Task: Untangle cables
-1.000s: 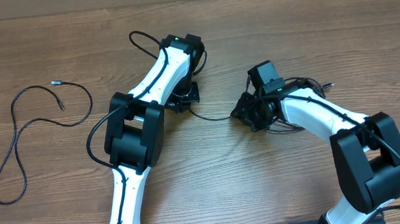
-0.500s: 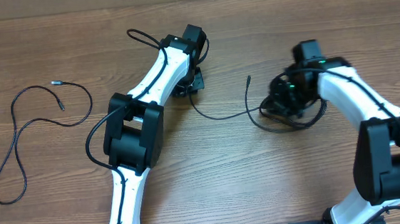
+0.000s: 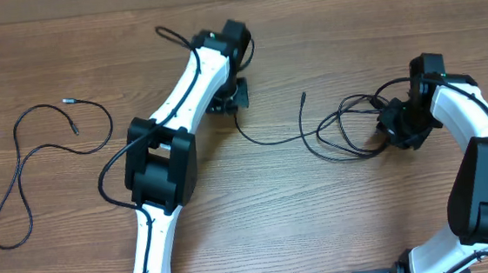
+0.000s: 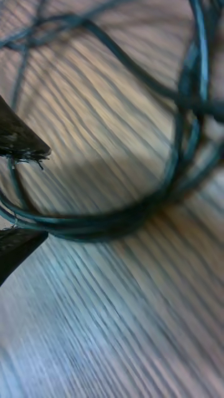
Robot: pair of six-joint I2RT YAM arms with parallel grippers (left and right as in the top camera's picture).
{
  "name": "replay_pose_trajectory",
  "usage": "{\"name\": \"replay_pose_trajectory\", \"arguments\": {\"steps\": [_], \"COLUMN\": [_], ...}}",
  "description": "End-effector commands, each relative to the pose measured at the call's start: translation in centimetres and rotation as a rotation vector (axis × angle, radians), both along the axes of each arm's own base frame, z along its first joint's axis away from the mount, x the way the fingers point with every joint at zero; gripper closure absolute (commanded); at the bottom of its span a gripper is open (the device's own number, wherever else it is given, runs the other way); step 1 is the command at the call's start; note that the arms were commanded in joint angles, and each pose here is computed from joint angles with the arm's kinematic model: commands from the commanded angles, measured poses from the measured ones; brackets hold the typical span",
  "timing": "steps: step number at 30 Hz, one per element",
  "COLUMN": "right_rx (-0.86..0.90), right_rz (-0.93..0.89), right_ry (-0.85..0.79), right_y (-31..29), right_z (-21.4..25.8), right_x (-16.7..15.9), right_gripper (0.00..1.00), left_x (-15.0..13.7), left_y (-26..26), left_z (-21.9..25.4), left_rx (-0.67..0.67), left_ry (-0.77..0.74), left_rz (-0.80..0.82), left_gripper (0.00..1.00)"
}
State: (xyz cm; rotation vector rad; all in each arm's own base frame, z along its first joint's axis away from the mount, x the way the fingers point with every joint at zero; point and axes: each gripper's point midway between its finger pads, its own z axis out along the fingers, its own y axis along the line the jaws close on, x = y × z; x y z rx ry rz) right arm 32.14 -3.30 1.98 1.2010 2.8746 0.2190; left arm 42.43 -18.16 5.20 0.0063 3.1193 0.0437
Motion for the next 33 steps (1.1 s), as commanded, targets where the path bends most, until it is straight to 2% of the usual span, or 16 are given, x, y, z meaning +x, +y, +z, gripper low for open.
{"name": "replay_pose_trajectory", "arguments": {"steps": [1, 4, 8, 10, 16, 19, 29, 33], "right_rx": [-0.037, 0.011, 0.142, 0.207, 0.323, 0.354, 0.383, 0.489], "right_rz": [-0.079, -0.108, -0.071, -0.044, 0.037, 0.089, 0.216, 0.407], "right_ry": [0.044, 0.071, 0.079, 0.075, 0.074, 0.065, 0.037, -0.049], "right_y": [-0.3, 1.1, 4.6, 6.4, 11.9, 14.6, 20.6, 22.6], "right_z": [-1.3, -2.5, -3.6, -3.9, -3.8, -3.5, -3.2, -0.8], "right_x": [-1.5, -2.7, -3.7, -4.1, -4.7, -4.7, -5.5, -4.7], "right_gripper": [0.66, 0.67, 0.85, 0.95, 0.96, 0.96, 0.96, 0.96], "left_x": [0.5, -0.1, -0.5, -0.5, -0.4, -0.4, -0.3, -0.6], "left_y": [-0.2, 0.0, 0.2, 0.2, 0.4, 0.4, 0.9, 1.7], "left_z": [2.8, 2.8, 2.6, 2.6, 2.6, 2.6, 2.6, 2.7], "left_rx": [-0.026, -0.016, -0.009, -0.008, 0.003, 0.003, 0.027, 0.061], "left_ry": [-0.030, -0.007, 0.012, 0.014, 0.008, 0.008, 0.001, 0.014], "left_rz": [-0.057, -0.059, -0.058, -0.058, -0.057, -0.057, -0.057, -0.082], "left_gripper": [0.69, 0.63, 0.58, 0.51, 0.35, 0.20, 0.20, 0.17]}}
